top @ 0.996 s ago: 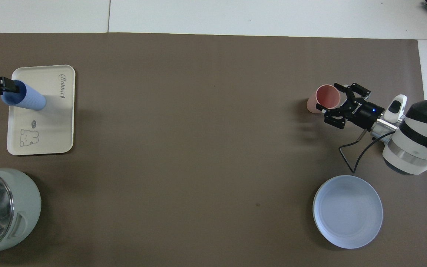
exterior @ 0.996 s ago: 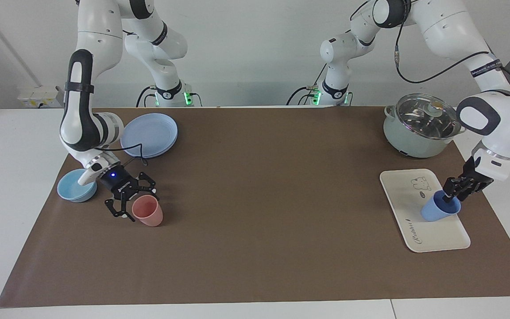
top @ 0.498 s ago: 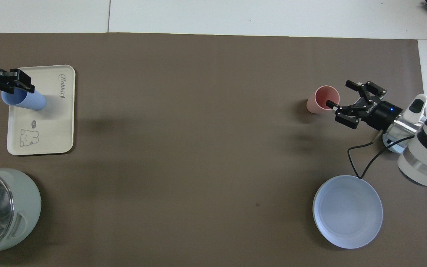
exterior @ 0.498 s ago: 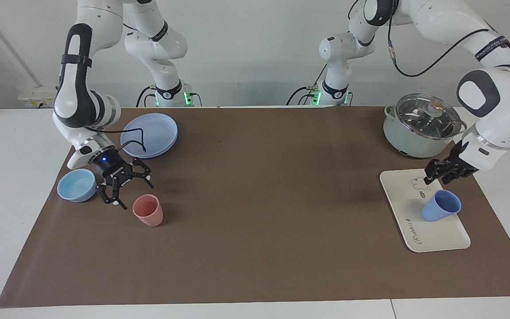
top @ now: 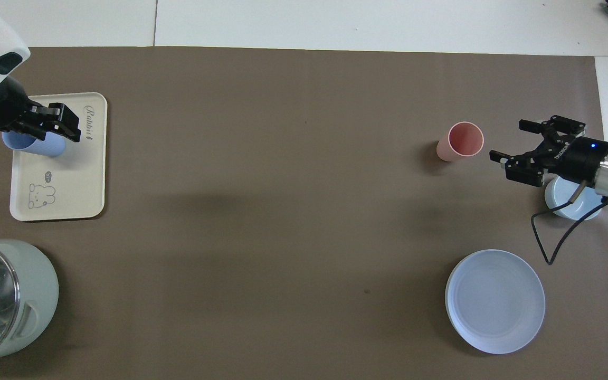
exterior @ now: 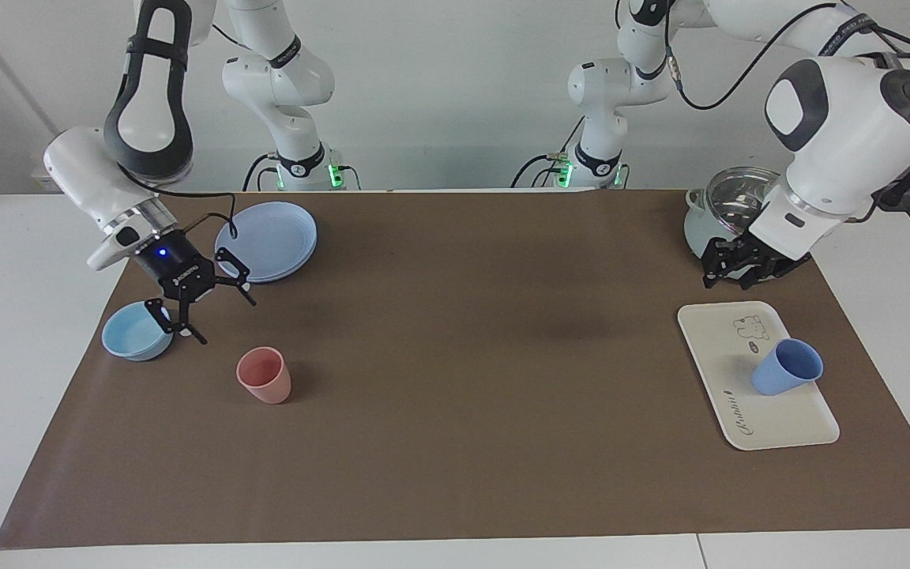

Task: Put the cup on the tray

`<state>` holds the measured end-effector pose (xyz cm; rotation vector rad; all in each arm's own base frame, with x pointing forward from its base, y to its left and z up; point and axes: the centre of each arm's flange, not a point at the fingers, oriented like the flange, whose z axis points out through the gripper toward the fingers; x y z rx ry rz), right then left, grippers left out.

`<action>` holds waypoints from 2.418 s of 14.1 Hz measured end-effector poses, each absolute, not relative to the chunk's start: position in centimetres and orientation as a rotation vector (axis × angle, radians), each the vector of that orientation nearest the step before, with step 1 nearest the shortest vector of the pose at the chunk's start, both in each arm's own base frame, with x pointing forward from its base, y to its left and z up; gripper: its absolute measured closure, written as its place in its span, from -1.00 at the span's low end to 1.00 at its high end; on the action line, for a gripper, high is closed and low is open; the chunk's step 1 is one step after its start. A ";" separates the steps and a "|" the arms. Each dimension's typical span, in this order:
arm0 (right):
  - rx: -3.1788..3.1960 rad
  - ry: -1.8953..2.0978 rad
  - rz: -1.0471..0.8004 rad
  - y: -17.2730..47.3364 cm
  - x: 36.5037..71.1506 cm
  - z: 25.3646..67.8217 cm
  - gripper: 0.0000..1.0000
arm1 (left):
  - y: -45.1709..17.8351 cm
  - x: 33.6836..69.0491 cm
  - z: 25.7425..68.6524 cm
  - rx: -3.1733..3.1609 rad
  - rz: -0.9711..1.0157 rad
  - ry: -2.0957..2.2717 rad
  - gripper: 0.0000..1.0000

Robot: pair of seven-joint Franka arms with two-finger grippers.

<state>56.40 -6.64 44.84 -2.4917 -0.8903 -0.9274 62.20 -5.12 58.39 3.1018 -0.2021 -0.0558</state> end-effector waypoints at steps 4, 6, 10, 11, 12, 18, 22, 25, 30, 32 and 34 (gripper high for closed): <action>-2.738 -0.793 -0.745 -5.3 55.7 49.6 -1.00 | -5.1 58.5 62.3 3.117 -0.013 -0.206 -0.88; -2.850 -0.705 -0.655 -4.6 55.3 50.4 -1.00 | -4.9 57.2 62.5 3.122 -0.024 -0.201 -1.00; -3.039 -0.319 -0.356 -4.4 54.7 52.9 -1.00 | -5.0 56.2 61.9 3.124 -0.053 -0.204 -1.00; -3.073 -0.198 -0.291 -4.5 54.4 53.7 -1.00 | -5.2 56.2 61.8 3.124 -0.055 -0.210 -1.00; -3.096 -0.095 -0.235 -4.5 54.2 54.3 -1.00 | -5.4 56.2 61.8 3.125 -0.056 -0.217 -1.00; -3.206 0.035 -0.028 -4.5 52.4 62.4 -1.00 | -5.4 56.1 62.0 3.162 -0.050 -0.231 -1.00; -3.167 0.095 0.011 -4.2 52.0 64.5 -1.00 | -5.1 56.1 61.8 3.165 -0.057 -0.222 -1.00; -3.160 0.098 0.034 -4.0 52.5 63.6 -1.00 | -4.8 56.1 61.7 3.166 -0.059 -0.214 -1.00; -3.179 0.050 0.020 -2.5 52.7 64.1 -1.00 | -3.8 56.2 61.7 3.168 -0.057 -0.186 -1.00; -3.179 0.039 0.011 -2.0 52.6 64.9 -1.00 | -3.8 56.2 61.7 3.168 -0.057 -0.186 -1.00; -3.179 0.039 0.017 -2.0 52.6 64.9 -1.00 | -3.8 56.2 61.7 3.168 -0.057 -0.187 -1.00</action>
